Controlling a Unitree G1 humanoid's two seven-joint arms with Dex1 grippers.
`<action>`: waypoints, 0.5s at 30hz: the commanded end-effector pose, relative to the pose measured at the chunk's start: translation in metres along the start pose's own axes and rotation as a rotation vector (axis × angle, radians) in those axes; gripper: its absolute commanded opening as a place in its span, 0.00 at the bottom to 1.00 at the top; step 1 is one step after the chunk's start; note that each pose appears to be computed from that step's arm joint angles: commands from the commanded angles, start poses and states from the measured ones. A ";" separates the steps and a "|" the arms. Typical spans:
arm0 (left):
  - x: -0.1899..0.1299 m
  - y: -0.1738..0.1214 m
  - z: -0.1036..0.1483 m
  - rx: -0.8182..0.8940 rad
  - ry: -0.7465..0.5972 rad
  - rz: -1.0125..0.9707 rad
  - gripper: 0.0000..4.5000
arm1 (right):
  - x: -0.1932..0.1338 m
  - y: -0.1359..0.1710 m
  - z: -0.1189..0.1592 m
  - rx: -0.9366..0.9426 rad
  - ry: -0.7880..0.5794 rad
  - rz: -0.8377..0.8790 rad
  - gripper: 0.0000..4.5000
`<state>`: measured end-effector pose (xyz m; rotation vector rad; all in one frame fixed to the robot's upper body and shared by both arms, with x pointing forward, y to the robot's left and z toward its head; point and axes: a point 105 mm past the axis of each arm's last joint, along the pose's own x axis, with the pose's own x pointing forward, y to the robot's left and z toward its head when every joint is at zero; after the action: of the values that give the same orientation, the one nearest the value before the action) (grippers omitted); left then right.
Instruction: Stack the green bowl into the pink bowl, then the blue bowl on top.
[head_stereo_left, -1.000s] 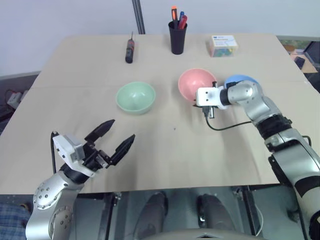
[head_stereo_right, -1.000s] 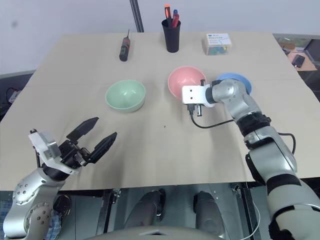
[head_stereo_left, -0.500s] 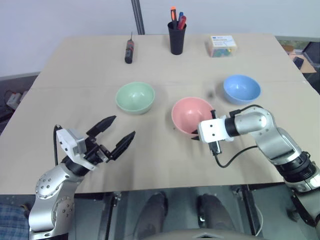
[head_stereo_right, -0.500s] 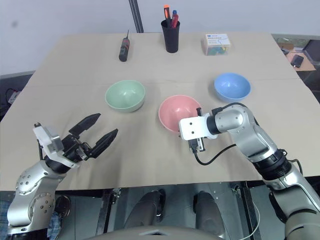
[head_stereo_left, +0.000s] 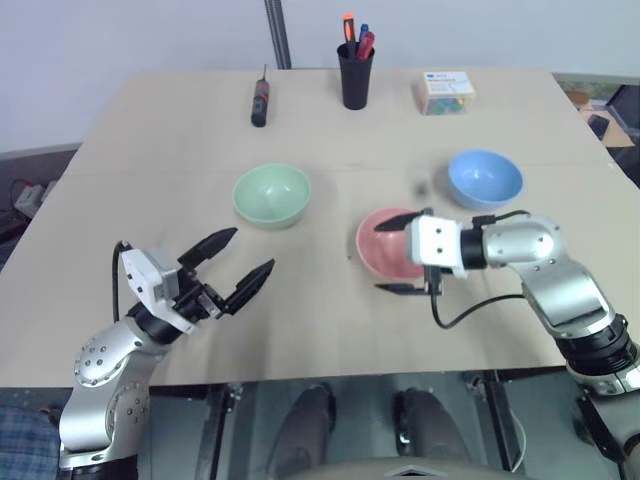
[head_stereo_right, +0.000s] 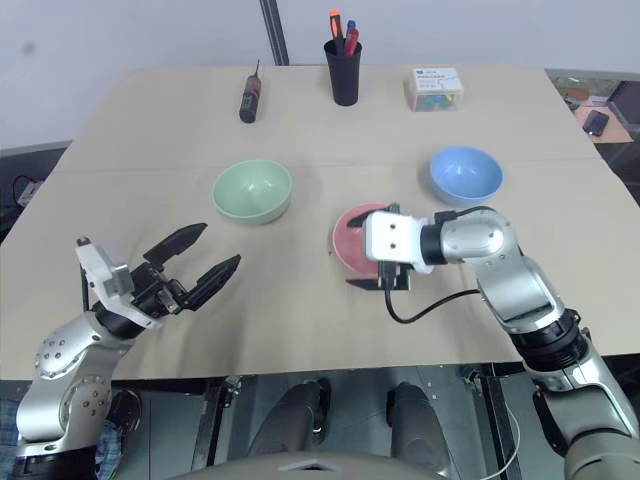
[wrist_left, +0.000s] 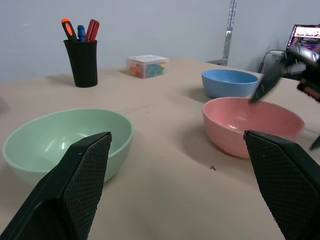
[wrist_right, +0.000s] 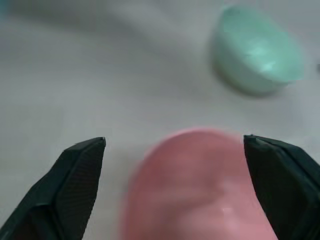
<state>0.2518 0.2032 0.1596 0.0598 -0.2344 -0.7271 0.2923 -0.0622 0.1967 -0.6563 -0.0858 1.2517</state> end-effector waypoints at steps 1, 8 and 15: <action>0.003 0.002 -0.002 0.017 0.033 -0.020 1.00 | -0.026 -0.016 0.035 0.104 -0.156 -0.103 0.99; 0.024 0.033 -0.013 0.058 0.156 0.049 1.00 | -0.085 -0.011 0.007 0.342 -0.187 -0.216 0.99; 0.052 0.067 -0.002 0.165 0.217 0.063 1.00 | -0.116 0.007 -0.030 0.404 -0.125 -0.258 0.99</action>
<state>0.3203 0.2150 0.1643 0.1919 -0.0900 -0.6431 0.2651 -0.1652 0.1949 -0.1699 0.0213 1.0358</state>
